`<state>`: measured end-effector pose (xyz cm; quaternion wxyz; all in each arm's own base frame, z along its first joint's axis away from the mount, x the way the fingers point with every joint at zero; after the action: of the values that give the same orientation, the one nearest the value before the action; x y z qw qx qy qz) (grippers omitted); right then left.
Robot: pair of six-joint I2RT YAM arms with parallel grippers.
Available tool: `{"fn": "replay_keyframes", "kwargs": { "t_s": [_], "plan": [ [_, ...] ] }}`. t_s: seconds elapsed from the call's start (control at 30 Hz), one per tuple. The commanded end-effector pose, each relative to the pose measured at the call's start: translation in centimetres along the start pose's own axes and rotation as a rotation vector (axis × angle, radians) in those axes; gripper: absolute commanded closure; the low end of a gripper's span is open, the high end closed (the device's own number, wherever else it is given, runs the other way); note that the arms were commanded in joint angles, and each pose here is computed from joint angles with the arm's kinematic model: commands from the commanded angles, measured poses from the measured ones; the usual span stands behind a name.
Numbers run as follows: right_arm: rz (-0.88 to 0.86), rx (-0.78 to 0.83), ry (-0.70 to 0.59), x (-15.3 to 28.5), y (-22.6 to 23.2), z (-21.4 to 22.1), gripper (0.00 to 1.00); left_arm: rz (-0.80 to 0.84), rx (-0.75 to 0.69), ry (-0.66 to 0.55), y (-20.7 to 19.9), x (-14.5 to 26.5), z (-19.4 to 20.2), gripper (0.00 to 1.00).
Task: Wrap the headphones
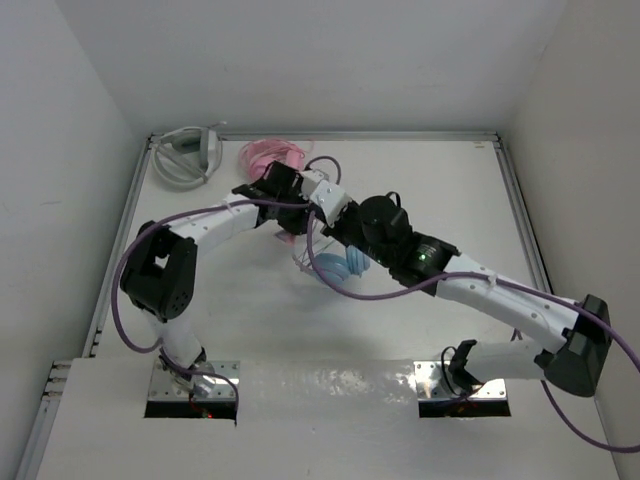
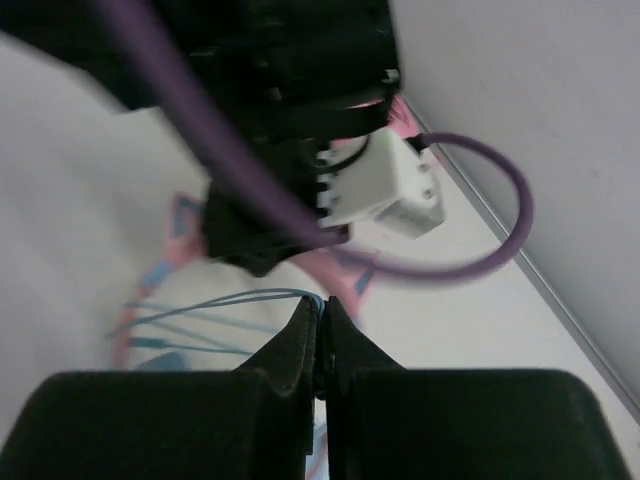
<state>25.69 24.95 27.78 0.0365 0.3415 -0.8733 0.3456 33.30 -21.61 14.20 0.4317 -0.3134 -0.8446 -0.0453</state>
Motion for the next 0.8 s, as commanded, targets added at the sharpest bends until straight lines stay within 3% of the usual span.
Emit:
{"fn": "replay_keyframes", "kwargs": {
  "t_s": [0.0, 0.1, 0.2, 0.5, 0.77],
  "plan": [
    [-0.026, -0.069, -0.243, 2.6, 0.7, -4.5, 1.0, 0.125, 0.263, -0.121, 2.8, 2.2, -4.0, 1.0],
    [-0.131, -0.164, -0.33, 3.6, 3.1, -4.2, 1.0, 0.135, 0.443, -0.206, 6.6, 3.9, -6.4, 1.0],
    [-0.234, -0.226, -0.325, 2.8, 6.5, -2.1, 1.0, 0.179, 0.548, -0.283, 8.4, 5.6, -8.3, 1.0],
    [-0.427, -0.359, -0.197, -2.8, 14.1, 1.5, 1.0, 0.242, 0.695, -0.396, 11.4, 9.4, -12.3, 1.0],
    [-0.625, -0.333, -0.192, -5.0, 19.6, -1.2, 1.0, 0.124, 0.73, -0.471, 14.2, 10.1, -13.1, 1.0]
  ]
}}
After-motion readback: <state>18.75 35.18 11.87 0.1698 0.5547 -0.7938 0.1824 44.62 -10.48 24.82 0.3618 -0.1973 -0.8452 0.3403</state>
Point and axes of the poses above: each gripper's point midway between its finger pads, its own x axis back along the fingers, its own y axis along the line the jaws close on, z = x × y, the point moved 6 cm from there along x, back along the fingers, and after that the axes turned 10 degrees about x, right-handed, at the moved point
